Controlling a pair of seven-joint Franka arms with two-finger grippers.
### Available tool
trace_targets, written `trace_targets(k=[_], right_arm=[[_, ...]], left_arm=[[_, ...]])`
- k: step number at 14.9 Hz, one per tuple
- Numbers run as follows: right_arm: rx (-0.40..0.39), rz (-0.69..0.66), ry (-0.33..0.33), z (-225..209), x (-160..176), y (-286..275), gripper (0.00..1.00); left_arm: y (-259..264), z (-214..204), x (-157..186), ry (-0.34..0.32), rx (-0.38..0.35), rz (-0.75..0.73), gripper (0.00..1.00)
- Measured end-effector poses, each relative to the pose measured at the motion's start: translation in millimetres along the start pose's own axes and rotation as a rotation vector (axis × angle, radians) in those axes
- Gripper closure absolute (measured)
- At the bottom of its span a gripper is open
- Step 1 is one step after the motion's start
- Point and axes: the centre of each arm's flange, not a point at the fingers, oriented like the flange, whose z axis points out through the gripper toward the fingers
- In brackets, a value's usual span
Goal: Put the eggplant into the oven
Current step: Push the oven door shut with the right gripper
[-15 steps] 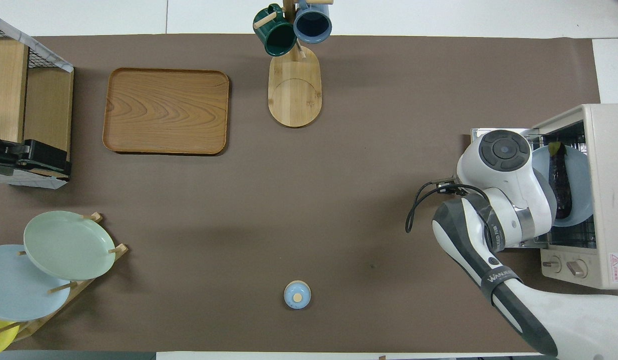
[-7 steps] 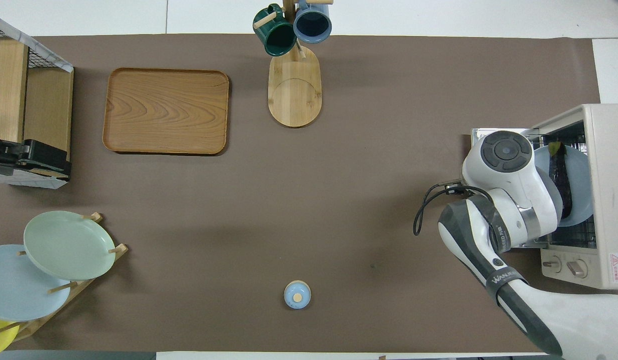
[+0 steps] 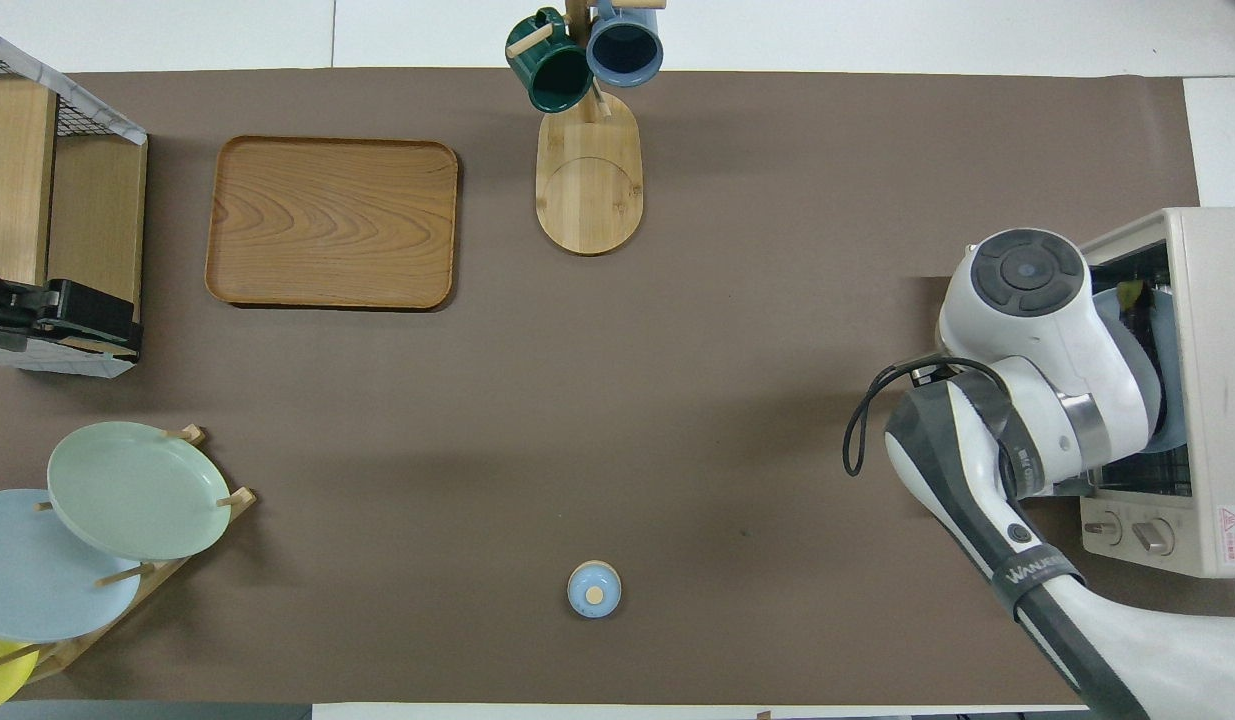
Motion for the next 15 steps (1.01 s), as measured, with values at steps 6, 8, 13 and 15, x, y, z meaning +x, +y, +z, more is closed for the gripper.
trace_targets(k=[6, 8, 13, 15], right_arm=[[0.003, -0.014, 0.033, -48, -30, 70, 0.99], [0.002, -0.019, 0.039, -55, -40, 98, 0.99], [0.005, 0.008, 0.022, -57, -55, 146, 0.99], [0.034, 0.026, -0.019, -71, -56, 150, 0.96]], left_arm=[[0, 0, 0, 0.000, 0.000, 0.000, 0.00], [0, 0, 0, 0.000, 0.000, 0.000, 0.00], [0, 0, 0, 0.000, 0.000, 0.000, 0.00], [0, 0, 0, 0.000, 0.000, 0.000, 0.00]])
